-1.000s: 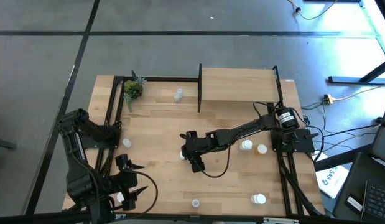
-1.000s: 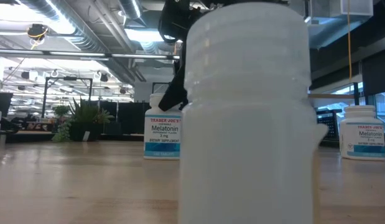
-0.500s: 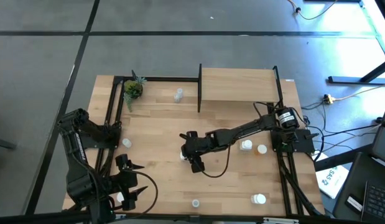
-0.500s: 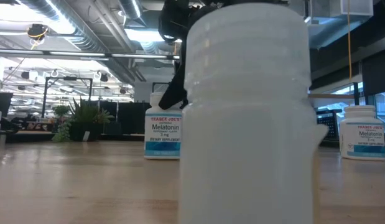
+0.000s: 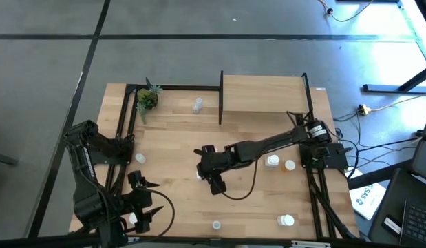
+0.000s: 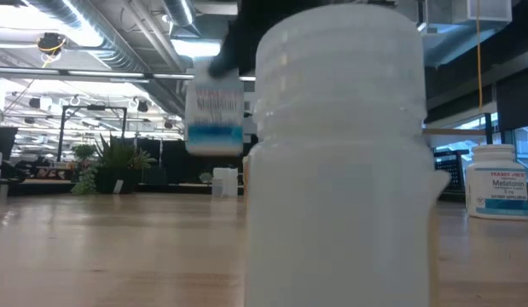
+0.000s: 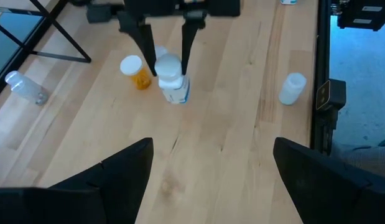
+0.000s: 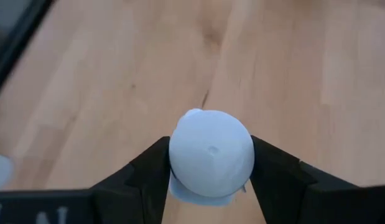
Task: Pick and place medicine bottles onto shelf by color
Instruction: Put the left white pill bottle on the shelf
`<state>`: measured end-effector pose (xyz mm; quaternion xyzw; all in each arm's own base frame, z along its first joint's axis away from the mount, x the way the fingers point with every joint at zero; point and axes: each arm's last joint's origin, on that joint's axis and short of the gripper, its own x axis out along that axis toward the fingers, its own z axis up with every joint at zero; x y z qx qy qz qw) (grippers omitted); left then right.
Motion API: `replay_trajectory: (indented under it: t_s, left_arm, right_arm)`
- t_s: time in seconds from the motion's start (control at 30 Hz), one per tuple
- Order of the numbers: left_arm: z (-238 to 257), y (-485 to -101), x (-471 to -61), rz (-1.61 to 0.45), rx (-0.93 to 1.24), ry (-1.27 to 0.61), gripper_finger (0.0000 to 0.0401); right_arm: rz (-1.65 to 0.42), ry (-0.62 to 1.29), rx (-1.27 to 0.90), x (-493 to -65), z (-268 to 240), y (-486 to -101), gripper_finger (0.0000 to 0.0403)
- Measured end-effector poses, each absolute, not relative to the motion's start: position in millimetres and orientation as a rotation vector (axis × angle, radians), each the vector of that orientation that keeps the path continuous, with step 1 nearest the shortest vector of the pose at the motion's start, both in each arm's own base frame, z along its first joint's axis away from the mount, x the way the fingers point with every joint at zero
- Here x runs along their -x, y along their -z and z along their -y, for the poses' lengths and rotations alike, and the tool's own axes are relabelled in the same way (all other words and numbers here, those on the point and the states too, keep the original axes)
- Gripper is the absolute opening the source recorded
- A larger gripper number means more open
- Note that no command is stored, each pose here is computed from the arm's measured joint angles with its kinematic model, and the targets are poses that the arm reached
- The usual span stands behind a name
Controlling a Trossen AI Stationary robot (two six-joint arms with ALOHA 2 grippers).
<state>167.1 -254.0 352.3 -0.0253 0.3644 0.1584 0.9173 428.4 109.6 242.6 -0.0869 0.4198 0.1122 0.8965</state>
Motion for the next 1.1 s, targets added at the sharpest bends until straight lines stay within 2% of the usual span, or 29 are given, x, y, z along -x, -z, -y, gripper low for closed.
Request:
replay_trajectory:
  t_s: [0.17, 0.57, 1.1]
  left_arm:
    - [254, -352, -167, -0.752, 0.051, -0.325, 0.0327]
    - [255, -352, -166, -0.775, 0.05, -0.312, 0.0327]
    - [248, -353, -175, -0.752, -0.004, -0.339, 0.0327]
  right_arm:
    - [-0.864, -0.241, 0.197, -427, -119, -273, 0.0195]
    - [-0.864, -0.109, 0.289, -406, -140, -344, 0.0194]
    - [-1.034, 0.091, 0.321, -373, -131, -374, 0.0198]
